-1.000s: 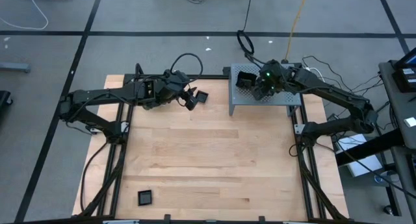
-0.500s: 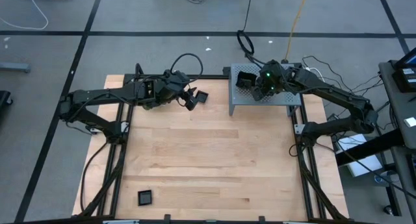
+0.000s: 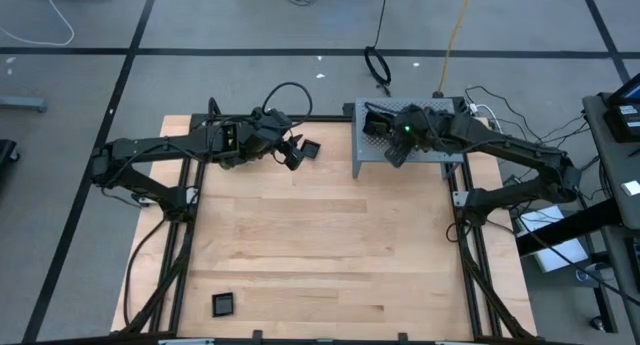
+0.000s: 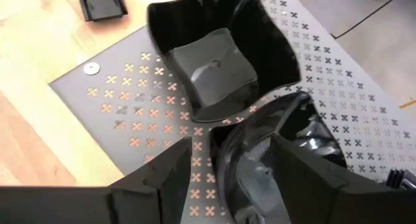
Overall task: Pick & Place Mini shaped plates
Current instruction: Stack the leaf shaped plate on top of the leaf shaped plates on the shelf
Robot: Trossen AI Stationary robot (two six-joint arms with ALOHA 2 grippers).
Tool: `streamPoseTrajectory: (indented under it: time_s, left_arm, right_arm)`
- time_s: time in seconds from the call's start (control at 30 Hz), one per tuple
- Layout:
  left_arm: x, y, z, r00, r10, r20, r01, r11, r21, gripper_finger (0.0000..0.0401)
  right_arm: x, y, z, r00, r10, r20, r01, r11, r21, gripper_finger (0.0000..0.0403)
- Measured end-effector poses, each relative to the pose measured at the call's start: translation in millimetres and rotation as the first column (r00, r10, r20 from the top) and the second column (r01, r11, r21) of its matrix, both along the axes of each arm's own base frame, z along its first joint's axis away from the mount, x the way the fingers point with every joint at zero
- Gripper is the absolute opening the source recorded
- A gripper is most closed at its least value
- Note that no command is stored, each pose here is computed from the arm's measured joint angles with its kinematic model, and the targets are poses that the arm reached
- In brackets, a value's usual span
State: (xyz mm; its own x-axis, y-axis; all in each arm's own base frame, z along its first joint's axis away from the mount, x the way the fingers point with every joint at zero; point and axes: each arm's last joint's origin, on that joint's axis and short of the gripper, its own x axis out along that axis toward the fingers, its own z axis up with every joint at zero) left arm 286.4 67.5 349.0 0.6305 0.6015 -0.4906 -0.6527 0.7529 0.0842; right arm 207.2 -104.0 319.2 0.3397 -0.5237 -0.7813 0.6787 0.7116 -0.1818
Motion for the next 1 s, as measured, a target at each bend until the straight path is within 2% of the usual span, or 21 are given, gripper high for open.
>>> streamPoseTrajectory:
  time_s: [0.2, 0.33, 0.57, 0.7, 0.93, 1.0]
  left_arm:
    - [0, 0, 0, 1.0, 0.0, 0.0, 0.0, 1.0, 0.0, 0.0184]
    - [0, 0, 0, 1.0, 0.0, -0.003, 0.0, 1.0, 0.0, 0.0184]
    - [-2, 0, -4, 0.999, 0.0, -0.046, -0.001, 1.0, -0.008, 0.0184]
    - [-3, 0, -4, 0.999, 0.0, -0.048, 0.0, 1.0, -0.009, 0.0184]
    - [-3, 0, -4, 0.999, 0.0, -0.048, -0.001, 1.0, -0.009, 0.0184]
    - [-3, 0, -4, 0.999, 0.0, -0.048, 0.0, 1.0, -0.009, 0.0184]
  right_arm:
    - [0, 0, -2, 1.0, -0.015, -0.009, 0.016, 1.0, 0.02, 0.0177]
    - [0, 0, -8, 0.998, -0.04, -0.048, 0.043, 0.998, 0.054, 0.0177]
    - [4, -2, -12, 0.997, -0.036, -0.07, 0.04, 0.998, 0.057, 0.0172]
    - [4, -2, -12, 0.997, -0.034, -0.071, 0.038, 0.998, 0.055, 0.0134]
    - [4, -2, -12, 0.996, -0.011, -0.085, 0.015, 0.999, 0.049, 0.0021]
    - [4, -2, -12, 0.995, 0.012, -0.098, -0.008, 0.999, 0.042, 0.0007]
